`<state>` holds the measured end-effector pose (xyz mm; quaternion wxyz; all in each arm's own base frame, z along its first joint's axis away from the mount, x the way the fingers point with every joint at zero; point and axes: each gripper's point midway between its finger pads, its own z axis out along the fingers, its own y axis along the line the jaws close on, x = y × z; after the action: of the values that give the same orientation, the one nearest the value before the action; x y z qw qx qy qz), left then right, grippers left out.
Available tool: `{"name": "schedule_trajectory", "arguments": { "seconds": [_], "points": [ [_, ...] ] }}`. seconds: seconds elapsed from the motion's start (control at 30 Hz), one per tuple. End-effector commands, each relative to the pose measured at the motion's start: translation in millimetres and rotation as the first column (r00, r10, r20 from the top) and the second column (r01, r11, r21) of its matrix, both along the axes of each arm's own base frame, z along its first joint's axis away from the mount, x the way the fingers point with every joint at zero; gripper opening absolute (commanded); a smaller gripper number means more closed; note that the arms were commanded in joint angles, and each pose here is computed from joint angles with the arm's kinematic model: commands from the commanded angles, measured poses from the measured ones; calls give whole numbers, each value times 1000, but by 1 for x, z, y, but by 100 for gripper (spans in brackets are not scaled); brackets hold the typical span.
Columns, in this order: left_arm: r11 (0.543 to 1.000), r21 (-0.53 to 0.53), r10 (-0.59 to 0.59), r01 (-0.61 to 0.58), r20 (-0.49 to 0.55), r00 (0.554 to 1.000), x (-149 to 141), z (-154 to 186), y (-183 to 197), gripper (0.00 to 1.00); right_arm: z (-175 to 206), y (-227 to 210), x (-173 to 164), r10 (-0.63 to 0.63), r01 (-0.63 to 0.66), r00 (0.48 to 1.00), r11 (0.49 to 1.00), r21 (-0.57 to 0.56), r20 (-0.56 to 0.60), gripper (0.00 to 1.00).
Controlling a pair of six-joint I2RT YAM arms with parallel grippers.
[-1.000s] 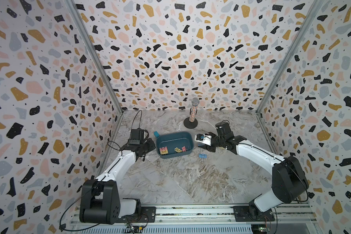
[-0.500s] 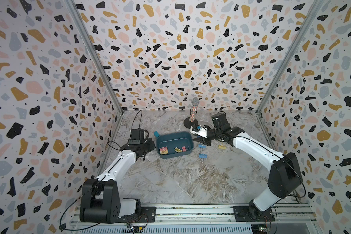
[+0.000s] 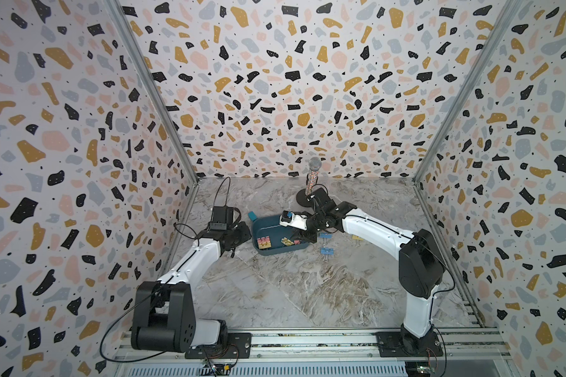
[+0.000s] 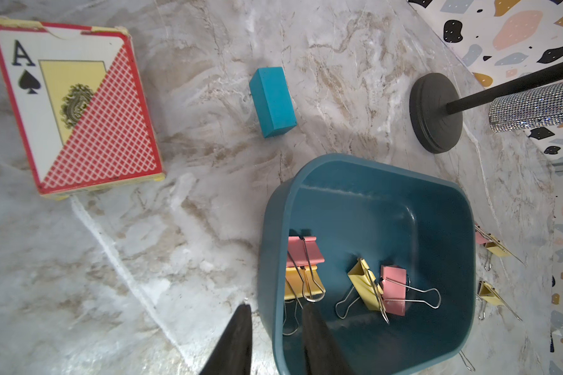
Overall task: Take out the binder clips from the storage box
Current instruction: Move the binder clip to the storage box.
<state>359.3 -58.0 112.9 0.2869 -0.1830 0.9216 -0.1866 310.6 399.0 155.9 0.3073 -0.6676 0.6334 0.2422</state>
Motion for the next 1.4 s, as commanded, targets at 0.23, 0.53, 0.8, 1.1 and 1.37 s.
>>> {"name": "schedule_trajectory", "arguments": {
  "seconds": [0.23,0.53,0.8,1.1,1.37],
  "points": [
    [1000,-6,28,-27,34,999,14,12,10,30,-17,49,12,87,-90,990,996,20,110,35],
    [997,-42,60,-59,39,997,16,13,16,30,-25,74,24,100,-106,984,994,32,148,39],
    [995,-53,82,-80,44,996,14,16,23,30,-33,90,27,116,-125,981,991,49,154,39],
    [994,-61,99,-96,45,994,13,16,27,30,-43,104,28,132,-140,979,989,48,155,39],
    [992,-65,116,-113,45,992,11,16,32,30,-53,110,31,132,-139,979,990,35,156,39]
  ]
}}
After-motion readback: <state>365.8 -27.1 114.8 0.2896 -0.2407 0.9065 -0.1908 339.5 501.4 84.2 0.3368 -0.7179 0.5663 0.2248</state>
